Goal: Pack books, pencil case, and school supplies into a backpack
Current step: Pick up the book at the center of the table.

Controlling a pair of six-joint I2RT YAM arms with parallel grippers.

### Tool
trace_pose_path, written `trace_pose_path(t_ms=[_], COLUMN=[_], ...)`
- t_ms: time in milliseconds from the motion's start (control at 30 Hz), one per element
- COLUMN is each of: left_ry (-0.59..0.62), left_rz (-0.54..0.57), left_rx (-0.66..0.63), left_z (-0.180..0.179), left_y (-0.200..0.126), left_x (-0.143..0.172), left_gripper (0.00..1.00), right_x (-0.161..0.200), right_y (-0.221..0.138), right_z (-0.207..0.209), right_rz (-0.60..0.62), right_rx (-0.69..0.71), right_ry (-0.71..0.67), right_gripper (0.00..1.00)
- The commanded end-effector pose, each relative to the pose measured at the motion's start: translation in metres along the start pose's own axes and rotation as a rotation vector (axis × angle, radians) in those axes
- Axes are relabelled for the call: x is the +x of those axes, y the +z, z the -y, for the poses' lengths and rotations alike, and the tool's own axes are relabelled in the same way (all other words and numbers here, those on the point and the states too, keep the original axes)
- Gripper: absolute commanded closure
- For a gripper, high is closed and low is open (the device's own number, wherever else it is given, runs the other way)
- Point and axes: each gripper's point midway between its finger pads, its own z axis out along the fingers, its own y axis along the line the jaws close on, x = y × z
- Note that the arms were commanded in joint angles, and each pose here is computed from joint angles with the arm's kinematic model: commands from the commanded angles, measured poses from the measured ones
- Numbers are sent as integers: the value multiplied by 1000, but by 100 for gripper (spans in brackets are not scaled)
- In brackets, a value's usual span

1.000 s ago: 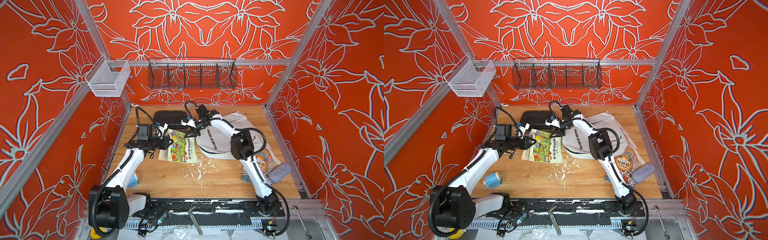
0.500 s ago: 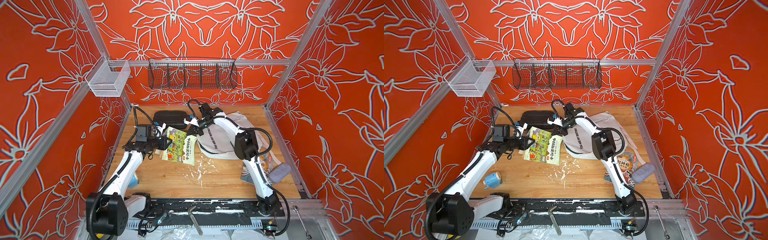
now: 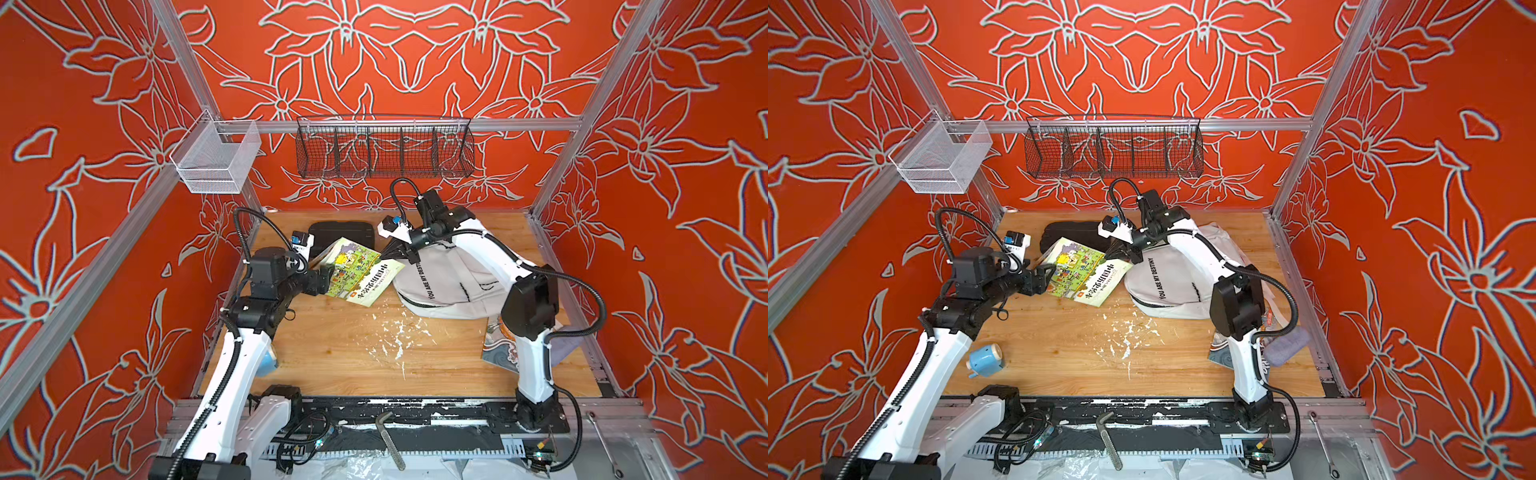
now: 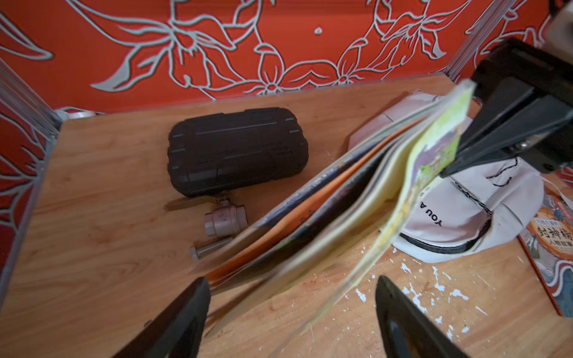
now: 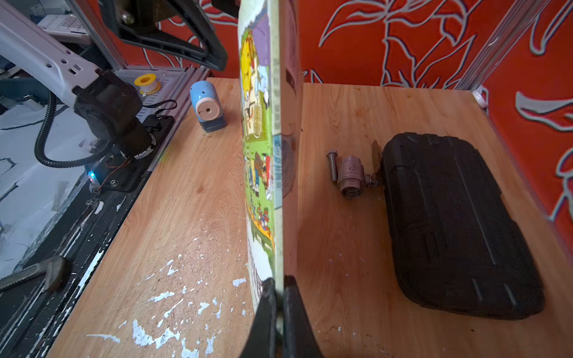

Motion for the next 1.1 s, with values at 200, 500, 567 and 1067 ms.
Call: trace_pose_path(t_ms=[200,500,567,1067], left_ry=[259,305,315,296], left_rz=[146,147,141,85], left_rx=[139,358,423,573], left_z=[31,63,73,95], left_y=[-26,-21,-19,0], left_x=[-34,-34,-28,4], left_gripper=[17,17,20,62], right_x=[-34,-27,-29,-24], right_y=[-29,-50,-53,-59], right_z=[-20,-43,-45,-45], right_rz=[-51,-175,-181,-244], right_rx=[115,98,100,93], right_ry=[-112,-235,-237,-201], right_gripper=[100,100,100,100])
